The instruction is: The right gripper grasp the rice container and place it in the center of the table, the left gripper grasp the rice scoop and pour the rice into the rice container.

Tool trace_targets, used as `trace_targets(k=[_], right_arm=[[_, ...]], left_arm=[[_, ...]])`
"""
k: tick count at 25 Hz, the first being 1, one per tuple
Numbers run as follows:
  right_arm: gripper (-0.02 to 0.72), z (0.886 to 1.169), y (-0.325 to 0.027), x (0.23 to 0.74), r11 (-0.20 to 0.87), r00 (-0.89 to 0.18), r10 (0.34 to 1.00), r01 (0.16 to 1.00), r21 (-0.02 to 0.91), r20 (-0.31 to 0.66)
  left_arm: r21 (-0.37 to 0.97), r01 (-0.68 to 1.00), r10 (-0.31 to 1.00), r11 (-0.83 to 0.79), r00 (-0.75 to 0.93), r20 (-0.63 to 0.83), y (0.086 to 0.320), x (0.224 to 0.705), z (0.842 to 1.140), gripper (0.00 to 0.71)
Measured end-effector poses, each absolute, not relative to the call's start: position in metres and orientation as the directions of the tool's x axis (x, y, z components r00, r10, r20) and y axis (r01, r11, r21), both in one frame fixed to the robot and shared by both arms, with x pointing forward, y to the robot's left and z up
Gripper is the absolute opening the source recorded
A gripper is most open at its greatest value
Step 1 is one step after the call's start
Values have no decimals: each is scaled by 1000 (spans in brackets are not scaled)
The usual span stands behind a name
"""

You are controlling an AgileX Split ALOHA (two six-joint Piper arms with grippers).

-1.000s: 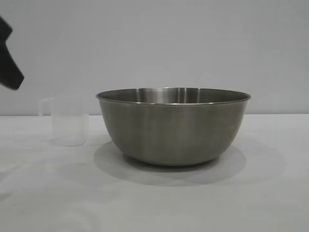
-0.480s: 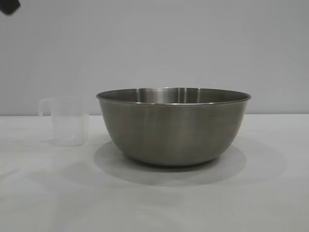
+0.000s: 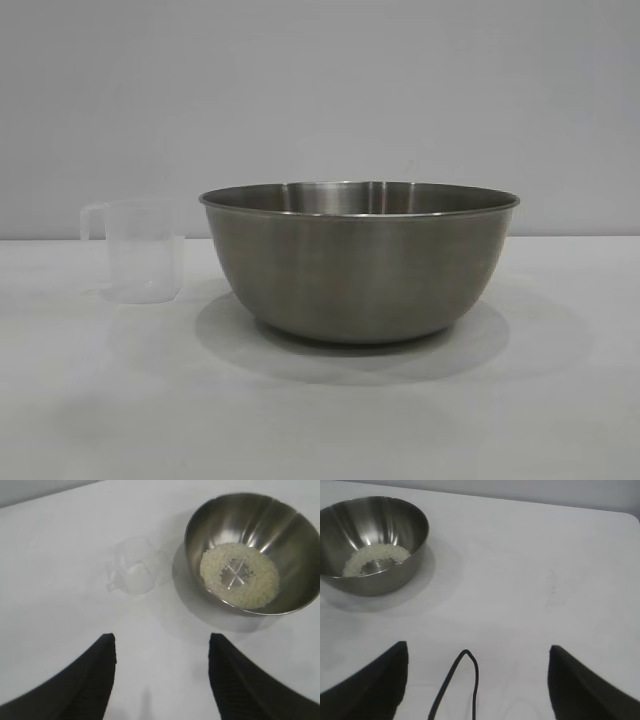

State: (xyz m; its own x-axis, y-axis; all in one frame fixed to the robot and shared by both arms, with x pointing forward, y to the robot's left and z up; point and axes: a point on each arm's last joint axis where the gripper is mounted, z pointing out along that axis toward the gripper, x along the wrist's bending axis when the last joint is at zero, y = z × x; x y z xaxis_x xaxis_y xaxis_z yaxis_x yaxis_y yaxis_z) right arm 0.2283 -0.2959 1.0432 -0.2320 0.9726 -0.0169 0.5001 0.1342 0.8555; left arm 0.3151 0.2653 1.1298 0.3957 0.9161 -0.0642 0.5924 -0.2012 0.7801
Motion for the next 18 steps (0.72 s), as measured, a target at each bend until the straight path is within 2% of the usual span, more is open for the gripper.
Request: trace_targets(k=[9, 14, 18], right_arm=[[498, 1043, -296, 228, 134, -232, 973, 500, 855, -17], [498, 1043, -296, 228, 134, -232, 973, 500, 855, -17], [498, 1043, -296, 228, 134, -232, 973, 500, 855, -17]], left_arm=[[796, 567, 911, -211, 409, -50, 286, 259, 1127, 473], [767, 600, 911, -228, 410, -50, 292, 242, 1094, 473], [796, 563, 919, -221, 394, -23, 297, 238, 1071, 473]])
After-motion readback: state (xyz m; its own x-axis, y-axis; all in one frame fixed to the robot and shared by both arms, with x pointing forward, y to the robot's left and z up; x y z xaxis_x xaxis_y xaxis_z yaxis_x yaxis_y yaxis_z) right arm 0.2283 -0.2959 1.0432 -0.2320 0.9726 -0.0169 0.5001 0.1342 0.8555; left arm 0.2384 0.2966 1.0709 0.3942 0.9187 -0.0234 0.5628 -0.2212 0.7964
